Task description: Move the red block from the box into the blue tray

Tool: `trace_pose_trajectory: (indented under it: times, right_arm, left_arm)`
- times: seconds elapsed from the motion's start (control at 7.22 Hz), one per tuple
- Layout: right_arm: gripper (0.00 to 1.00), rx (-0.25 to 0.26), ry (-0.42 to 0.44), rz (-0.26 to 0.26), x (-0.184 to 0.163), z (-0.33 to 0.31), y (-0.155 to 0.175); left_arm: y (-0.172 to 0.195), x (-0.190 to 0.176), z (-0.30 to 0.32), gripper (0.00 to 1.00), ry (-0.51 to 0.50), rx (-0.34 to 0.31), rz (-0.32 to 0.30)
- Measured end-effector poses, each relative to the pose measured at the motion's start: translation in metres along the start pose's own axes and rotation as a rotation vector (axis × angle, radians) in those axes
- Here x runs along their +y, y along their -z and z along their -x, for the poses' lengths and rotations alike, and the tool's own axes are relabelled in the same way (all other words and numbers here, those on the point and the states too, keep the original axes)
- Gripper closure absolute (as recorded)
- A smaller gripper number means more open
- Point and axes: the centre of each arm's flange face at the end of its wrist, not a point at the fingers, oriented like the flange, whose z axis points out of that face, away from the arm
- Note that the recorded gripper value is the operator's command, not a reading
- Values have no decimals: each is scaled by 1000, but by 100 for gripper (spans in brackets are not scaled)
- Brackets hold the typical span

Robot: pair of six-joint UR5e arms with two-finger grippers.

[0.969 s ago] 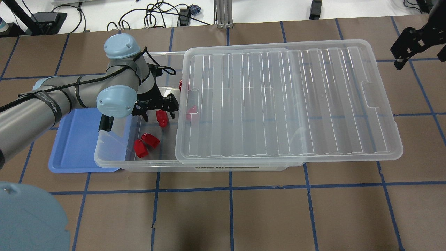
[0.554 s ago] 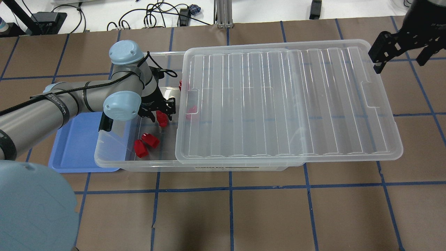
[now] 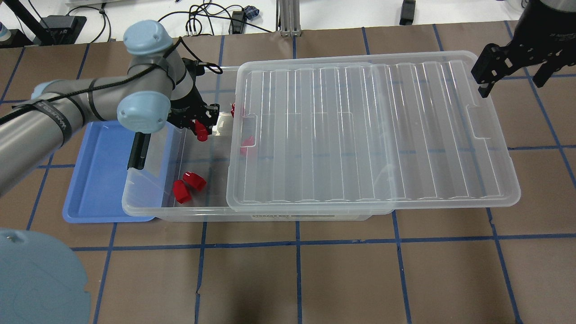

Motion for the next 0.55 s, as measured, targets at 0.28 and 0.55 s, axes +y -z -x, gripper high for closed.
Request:
trace_pose_trajectory:
  times: [0.28, 0.55]
  right_arm:
    - [0, 0, 0, 4, 0, 0, -1]
    - [0, 0, 0, 4, 0, 0, -1]
  left_arm:
    - [73, 1, -1, 100, -14, 3, 66]
    - [123, 12, 34, 100, -117, 12, 99]
